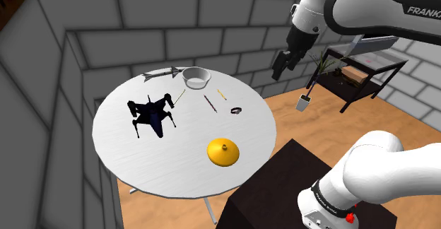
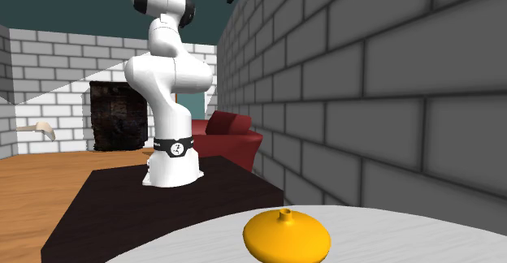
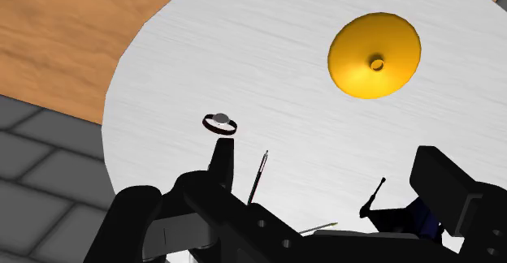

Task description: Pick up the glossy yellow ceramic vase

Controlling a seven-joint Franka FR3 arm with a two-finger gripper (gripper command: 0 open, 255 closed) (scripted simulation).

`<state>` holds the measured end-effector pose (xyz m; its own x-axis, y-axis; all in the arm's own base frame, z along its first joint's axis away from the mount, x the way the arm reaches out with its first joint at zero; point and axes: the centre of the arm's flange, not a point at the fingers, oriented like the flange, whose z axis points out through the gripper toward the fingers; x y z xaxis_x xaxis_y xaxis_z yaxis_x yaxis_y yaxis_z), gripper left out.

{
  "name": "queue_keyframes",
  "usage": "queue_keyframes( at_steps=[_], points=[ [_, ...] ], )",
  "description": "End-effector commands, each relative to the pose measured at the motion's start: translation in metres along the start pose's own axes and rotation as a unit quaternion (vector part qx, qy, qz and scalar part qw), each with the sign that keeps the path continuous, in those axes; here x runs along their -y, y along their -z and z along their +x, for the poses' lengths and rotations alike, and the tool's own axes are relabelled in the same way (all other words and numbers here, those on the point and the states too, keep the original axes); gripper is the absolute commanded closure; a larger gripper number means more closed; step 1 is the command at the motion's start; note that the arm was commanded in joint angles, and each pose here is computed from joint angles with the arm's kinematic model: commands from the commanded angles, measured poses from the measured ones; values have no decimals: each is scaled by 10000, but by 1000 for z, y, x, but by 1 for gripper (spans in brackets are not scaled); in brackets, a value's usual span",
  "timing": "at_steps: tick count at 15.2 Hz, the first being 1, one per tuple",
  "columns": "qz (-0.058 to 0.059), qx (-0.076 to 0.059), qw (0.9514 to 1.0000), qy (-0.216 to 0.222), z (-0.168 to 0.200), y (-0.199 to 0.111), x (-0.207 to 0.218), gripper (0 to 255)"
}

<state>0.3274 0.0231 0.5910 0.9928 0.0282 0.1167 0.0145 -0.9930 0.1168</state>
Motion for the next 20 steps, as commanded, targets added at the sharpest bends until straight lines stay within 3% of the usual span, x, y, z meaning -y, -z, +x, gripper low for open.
queue_keyframes(
  at_steps=[1,20],
  points=[
    [0,0,10000,0,0,0,0,0],
    [314,571,9978,78,43,-228,95,0]
  ],
)
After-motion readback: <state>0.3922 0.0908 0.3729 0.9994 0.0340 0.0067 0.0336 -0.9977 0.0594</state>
